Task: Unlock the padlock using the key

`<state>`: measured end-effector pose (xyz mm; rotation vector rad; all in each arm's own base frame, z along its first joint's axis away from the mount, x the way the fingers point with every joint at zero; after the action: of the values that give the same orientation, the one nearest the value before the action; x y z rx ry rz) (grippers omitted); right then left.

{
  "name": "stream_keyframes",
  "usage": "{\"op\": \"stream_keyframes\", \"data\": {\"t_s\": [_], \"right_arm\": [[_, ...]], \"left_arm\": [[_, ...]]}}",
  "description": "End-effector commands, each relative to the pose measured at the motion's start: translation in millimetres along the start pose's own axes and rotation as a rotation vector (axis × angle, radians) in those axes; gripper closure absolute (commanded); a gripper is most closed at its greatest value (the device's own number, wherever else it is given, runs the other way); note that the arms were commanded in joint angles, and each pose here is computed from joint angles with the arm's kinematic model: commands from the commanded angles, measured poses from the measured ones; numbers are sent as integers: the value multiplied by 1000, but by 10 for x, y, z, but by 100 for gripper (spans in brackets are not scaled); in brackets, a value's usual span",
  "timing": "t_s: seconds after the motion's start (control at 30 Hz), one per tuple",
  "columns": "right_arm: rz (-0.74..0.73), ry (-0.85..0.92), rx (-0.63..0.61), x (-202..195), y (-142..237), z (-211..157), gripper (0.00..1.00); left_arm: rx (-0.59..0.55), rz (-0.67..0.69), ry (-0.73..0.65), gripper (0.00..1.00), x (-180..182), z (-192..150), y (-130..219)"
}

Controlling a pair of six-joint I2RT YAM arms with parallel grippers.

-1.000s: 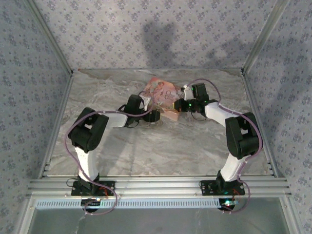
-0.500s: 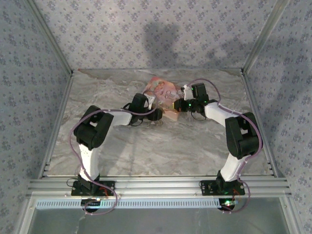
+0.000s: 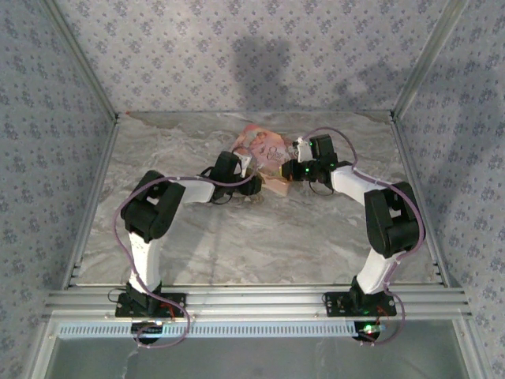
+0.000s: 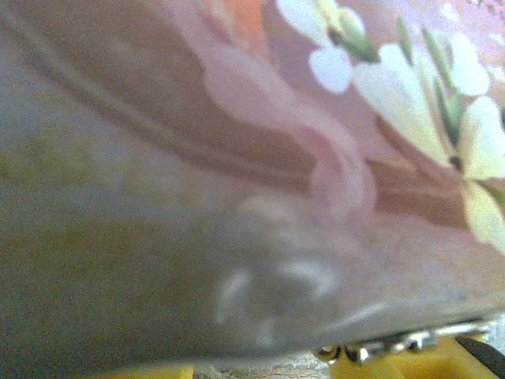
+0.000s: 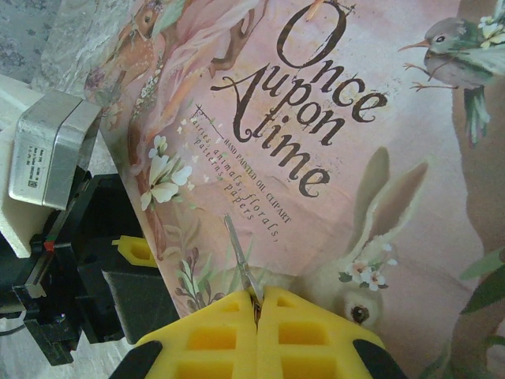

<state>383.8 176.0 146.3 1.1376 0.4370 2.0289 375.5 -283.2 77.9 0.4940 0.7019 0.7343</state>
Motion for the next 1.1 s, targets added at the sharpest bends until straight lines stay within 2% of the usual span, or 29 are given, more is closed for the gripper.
{"op": "stream_keyframes", "data": {"t_s": [0.0,0.8,1.07], "right_arm": [[-58,-53,90,-133,-120,-235,100],[-51,-49,92,-116,-123,-240,100],[-51,-50,91,-116,-123,-240,100]], "left_arm": [[-43,20,-23,55,-34,142,29],[-83,94,-98,51,-94,222,151],[-69,71,-93,58,-107,208,106]]}}
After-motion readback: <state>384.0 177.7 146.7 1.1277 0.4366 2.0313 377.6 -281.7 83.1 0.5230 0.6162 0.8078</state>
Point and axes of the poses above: each hand's point on the last joint's axis, 136 mm out from that joint toward the fingers, its own y axis back along the fingers, its own x axis along the line the jaws close on, z = x × y, the point moved 6 cm from there along y, back along the fingers, and after that the axes turned 4 degrees about -y, right-handed, at the moved point
